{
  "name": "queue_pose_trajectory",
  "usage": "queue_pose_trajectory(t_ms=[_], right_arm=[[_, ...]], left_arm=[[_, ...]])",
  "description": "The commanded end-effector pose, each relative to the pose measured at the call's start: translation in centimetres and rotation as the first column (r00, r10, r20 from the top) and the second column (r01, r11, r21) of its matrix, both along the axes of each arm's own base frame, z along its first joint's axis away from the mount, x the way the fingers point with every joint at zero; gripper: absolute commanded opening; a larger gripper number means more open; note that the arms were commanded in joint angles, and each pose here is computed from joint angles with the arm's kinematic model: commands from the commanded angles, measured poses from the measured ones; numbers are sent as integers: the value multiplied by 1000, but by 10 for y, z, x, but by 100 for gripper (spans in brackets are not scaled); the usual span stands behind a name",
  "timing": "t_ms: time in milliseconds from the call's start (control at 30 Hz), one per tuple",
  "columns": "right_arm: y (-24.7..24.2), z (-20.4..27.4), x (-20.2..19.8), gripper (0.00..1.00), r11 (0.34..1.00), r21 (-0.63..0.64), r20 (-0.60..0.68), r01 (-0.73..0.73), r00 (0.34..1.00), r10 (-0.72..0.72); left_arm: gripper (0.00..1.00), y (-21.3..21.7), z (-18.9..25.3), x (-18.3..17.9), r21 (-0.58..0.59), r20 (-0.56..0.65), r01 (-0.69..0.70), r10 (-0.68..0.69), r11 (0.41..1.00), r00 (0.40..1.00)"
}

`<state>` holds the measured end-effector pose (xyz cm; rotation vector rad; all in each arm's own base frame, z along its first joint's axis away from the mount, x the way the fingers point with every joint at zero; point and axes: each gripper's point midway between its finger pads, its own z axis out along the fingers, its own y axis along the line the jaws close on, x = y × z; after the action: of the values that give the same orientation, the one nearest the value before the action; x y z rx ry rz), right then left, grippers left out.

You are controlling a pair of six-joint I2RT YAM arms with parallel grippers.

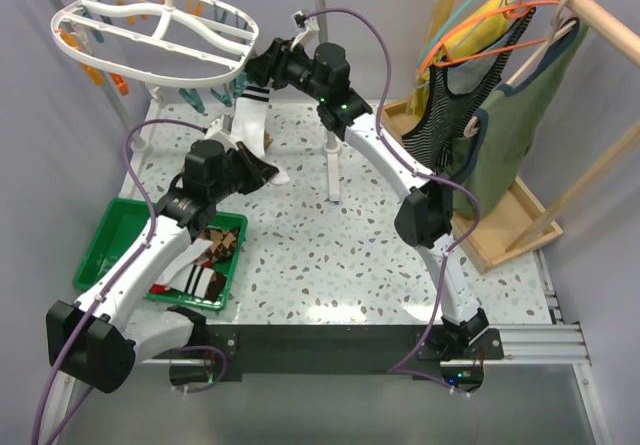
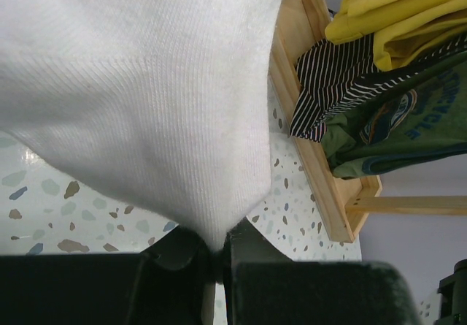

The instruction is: Remove the socks clipped to the hanger

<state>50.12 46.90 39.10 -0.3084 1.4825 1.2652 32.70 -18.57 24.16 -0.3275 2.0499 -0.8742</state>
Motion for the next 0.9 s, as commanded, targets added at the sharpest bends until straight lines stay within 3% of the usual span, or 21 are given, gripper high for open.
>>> queue_pose_trajectory(t_ms=[0,200,300,333,500,867], right_arm=[[0,24,-10,52,999,36,53,-29,998,27],[3,21,-10,44,999,38,49,-35,998,33],[3,20,-10,33,998,41,48,-43,998,41],[4,21,-12,24,998,45,50,-47,998,45],[4,20,-12,0,997,52,42,-49,998,47],[4,17,-11,0,998,43,31,-44,999,42]], left_arm=[[0,-3,15,3,-26,43,4,-3,1000,999],[0,-3,19,4,-26,52,5,-4,1000,999],[0,-4,18,3,-23,50,8,-7,1000,999],[0,-4,18,4,-24,50,6,-5,1000,999],[0,-3,17,3,-21,46,6,-5,1000,999],[0,9,19,-7,5,20,-33,32,999,999]])
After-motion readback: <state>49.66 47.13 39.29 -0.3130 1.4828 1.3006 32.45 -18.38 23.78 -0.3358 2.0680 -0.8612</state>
